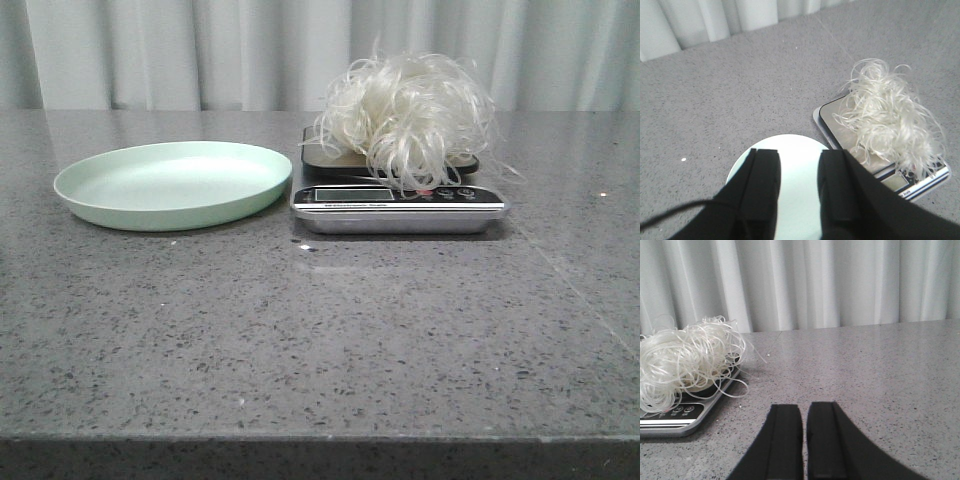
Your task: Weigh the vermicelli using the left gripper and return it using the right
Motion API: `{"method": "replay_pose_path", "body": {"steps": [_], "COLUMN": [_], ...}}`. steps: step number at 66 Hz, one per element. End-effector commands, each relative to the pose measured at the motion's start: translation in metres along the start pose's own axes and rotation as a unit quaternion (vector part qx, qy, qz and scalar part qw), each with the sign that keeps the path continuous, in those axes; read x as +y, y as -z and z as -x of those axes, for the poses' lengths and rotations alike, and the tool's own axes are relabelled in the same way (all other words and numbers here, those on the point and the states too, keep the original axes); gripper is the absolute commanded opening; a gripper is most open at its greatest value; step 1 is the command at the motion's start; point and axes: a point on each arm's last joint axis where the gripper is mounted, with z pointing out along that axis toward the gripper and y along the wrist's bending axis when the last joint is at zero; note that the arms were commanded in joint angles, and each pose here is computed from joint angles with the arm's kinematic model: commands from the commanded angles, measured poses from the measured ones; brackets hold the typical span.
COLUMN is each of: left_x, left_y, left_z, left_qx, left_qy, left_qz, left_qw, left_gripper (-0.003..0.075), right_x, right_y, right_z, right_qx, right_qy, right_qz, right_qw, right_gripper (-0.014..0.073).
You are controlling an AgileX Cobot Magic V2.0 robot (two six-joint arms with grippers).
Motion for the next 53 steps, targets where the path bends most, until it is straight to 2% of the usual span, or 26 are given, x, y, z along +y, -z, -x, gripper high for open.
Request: {"method": "replay_pose_path", "body": {"steps": [1, 14, 24, 42, 53], "left_x": [-0.001, -0.004, -0.005, -0.006, -0.006], "left_y": [0.038, 0.067, 0.093, 0.119, 0.121], "left_z": [-0.01, -0.061, -0.102, -0.185, -0.223], "left_qx": [-0.095, -0.119, -0.182, -0.264, -0.286], "left_qy": [0.008, 0.008, -0.015, -0.016, -0.019], "left_qz": [0.003, 0.004, 0.012, 0.016, 0.017], "left_qw": [0.995, 0.993, 0.983, 0.964, 0.958], "left_gripper": [0.0229, 0.0172, 0.0127, 0.0127, 0.0127], "right_x": [0.001, 0.001, 0.001, 0.001, 0.001], "right_y": [0.002, 0.002, 0.002, 0.002, 0.002], "right_z": [0.01, 0.01, 0.01, 0.01, 0.01], "right_qx": [-0.052, -0.052, -0.052, -0.051, -0.051], "right_qy": [0.002, 0.002, 0.002, 0.002, 0.002], "right_qz": [0.006, 0.006, 0.006, 0.006, 0.006], "right_qw": [0.999, 0.999, 0.999, 0.999, 0.999], "right_gripper": [0.0201, 0.0201, 0.0201, 0.0201, 0.0201]}}
